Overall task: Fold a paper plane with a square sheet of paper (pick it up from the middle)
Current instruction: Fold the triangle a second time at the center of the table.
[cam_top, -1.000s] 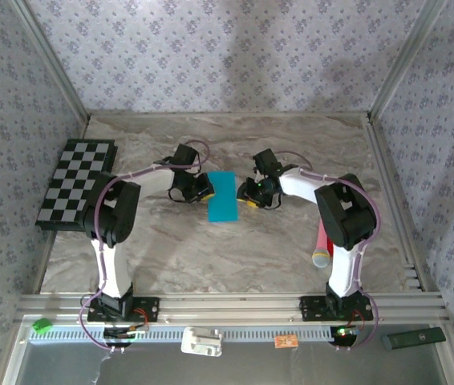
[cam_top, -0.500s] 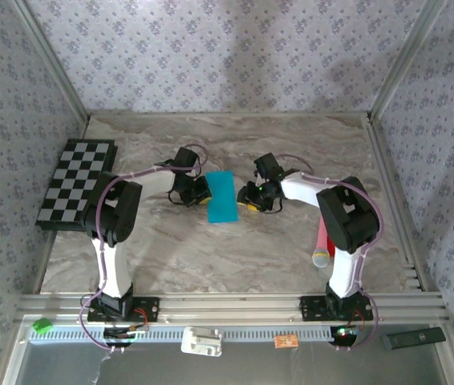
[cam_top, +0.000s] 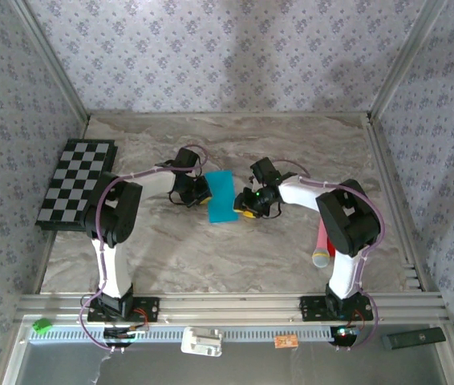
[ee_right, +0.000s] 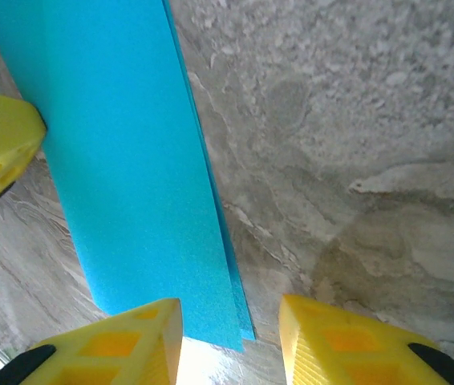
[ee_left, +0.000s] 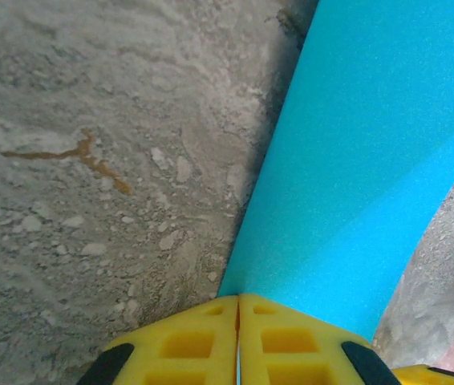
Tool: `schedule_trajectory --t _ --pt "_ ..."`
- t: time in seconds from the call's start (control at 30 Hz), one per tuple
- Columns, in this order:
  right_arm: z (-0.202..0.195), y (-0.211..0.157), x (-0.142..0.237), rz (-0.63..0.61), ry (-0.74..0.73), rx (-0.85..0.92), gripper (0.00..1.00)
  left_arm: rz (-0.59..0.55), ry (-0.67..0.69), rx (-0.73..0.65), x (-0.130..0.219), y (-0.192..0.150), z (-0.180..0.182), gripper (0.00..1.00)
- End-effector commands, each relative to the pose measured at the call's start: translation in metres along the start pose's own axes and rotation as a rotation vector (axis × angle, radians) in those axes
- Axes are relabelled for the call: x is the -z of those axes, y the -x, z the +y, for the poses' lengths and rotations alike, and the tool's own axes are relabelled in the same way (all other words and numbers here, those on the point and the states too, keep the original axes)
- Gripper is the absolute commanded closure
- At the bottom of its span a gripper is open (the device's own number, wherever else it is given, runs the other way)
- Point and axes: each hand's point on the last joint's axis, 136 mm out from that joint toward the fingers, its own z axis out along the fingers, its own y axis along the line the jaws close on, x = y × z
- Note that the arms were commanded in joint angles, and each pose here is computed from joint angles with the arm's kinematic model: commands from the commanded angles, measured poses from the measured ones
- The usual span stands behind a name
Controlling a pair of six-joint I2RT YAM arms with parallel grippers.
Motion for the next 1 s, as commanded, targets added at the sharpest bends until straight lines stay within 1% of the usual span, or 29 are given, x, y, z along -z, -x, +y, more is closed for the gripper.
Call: schedule_trajectory --t 0.0,0.13,0.33,0.7,0.97 --pt "-0.003 -0.015 0.001 0.047 -0.011 -0.024 0.63 0.047 0.13 0.048 -0.011 -0.02 0.037 0.92" --pt "-0.001 -0.02 -0.004 0.077 -0.006 -0.019 0.67 0.049 0.131 0.049 -0.012 -0.021 0.038 0.92" --pt "0.0 -0.022 -0.006 0.083 -0.014 -0.01 0.68 0.049 0.132 0.049 -0.012 -0.022 0.039 0.92" --pt "0.008 -0.022 -0.01 0.099 0.029 -0.001 0.7 0.048 0.133 0.05 -0.012 -0.021 0.039 0.92" --pt "0.013 -0.01 -0.007 0.046 0.066 -0.005 0.71 0.047 0.134 0.05 -0.011 -0.022 0.04 0.92"
